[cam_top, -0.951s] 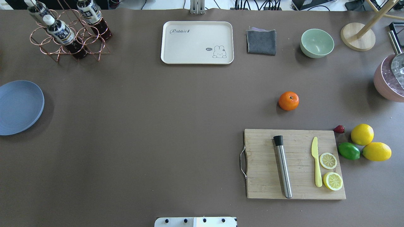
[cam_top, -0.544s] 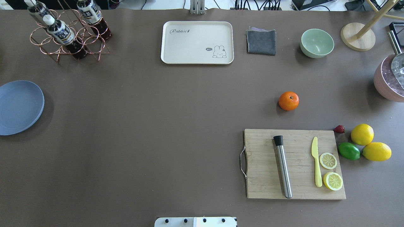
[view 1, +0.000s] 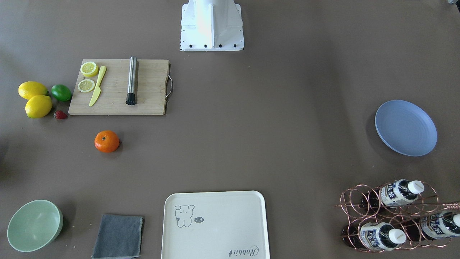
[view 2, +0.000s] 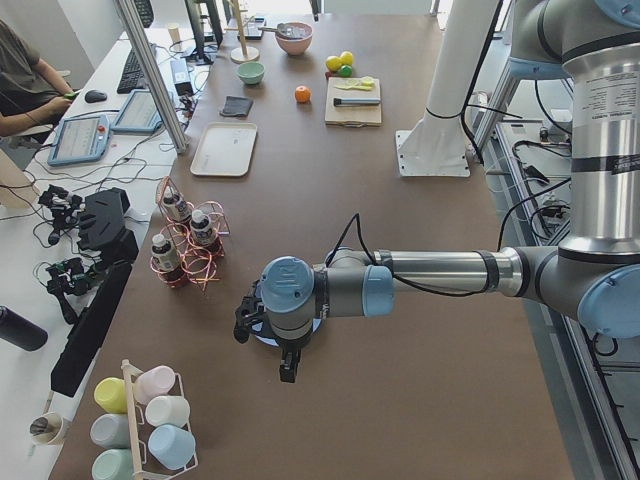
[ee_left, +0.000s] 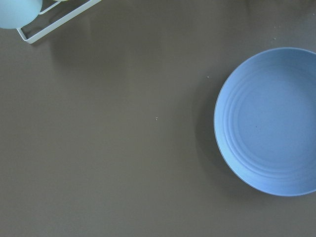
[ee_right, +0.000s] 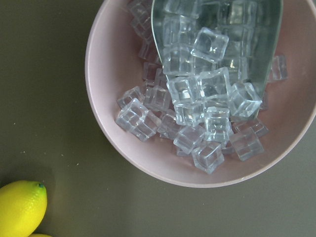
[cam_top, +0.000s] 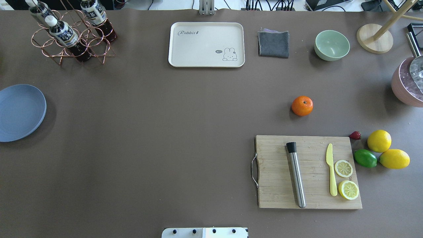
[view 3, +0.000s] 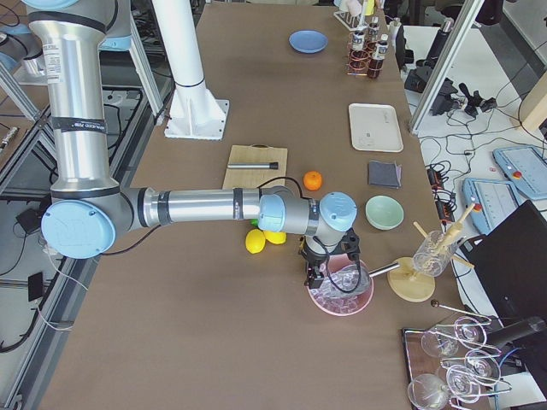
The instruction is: Pick orange to plate
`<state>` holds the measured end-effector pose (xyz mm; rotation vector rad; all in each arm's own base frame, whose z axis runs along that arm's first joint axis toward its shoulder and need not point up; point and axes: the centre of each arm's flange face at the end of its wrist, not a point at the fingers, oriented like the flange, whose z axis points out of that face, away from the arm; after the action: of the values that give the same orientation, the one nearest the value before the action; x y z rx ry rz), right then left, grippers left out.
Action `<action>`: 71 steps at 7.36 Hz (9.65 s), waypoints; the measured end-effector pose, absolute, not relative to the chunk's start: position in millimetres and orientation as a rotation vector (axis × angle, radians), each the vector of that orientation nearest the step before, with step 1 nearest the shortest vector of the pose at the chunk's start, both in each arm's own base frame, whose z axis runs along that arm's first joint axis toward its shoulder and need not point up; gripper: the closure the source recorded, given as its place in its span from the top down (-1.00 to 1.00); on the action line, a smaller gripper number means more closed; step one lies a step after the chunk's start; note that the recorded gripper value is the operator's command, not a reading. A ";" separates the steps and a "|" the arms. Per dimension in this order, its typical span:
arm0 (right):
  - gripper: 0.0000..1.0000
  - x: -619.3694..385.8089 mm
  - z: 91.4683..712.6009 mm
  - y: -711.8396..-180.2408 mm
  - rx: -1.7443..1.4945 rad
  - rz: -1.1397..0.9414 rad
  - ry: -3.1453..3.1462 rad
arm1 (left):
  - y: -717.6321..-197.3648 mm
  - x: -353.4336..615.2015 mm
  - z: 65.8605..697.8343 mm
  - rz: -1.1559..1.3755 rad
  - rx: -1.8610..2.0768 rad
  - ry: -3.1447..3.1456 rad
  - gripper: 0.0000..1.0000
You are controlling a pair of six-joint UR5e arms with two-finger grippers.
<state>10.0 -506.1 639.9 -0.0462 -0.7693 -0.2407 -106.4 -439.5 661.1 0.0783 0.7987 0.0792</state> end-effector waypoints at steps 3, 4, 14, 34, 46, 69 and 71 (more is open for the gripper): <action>1.00 10.1 637.3 -505.7 -0.041 -0.243 -0.769 | -439.6 -103.7 663.9 0.090 0.076 0.803 0.95; 1.00 10.1 637.1 -505.7 -0.040 -0.243 -0.769 | -439.2 -103.1 664.2 0.091 0.075 0.804 0.95; 1.00 10.2 642.1 -504.2 -0.050 -0.239 -0.770 | -446.0 -89.3 658.1 0.143 0.115 0.799 0.95; 1.00 -2.5 639.9 -495.2 0.032 -0.297 -0.845 | -527.2 102.3 740.6 0.160 0.057 0.845 -1.00; 0.97 -189.1 437.0 -534.3 0.071 -0.265 -0.904 | -447.6 385.3 367.1 -0.230 -0.066 1.136 -1.00; -1.00 -533.8 206.3 -435.8 0.052 -0.043 -0.863 | -459.8 385.2 357.7 -0.193 0.063 1.044 0.59; -1.00 -581.4 202.8 -401.7 0.063 -0.004 -0.879 | -466.5 369.7 369.6 -0.181 0.079 1.025 0.60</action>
<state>-581.4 -401.7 202.8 0.0635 -0.8791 -0.0044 369.7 -466.5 369.6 0.0793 1.0250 -0.1805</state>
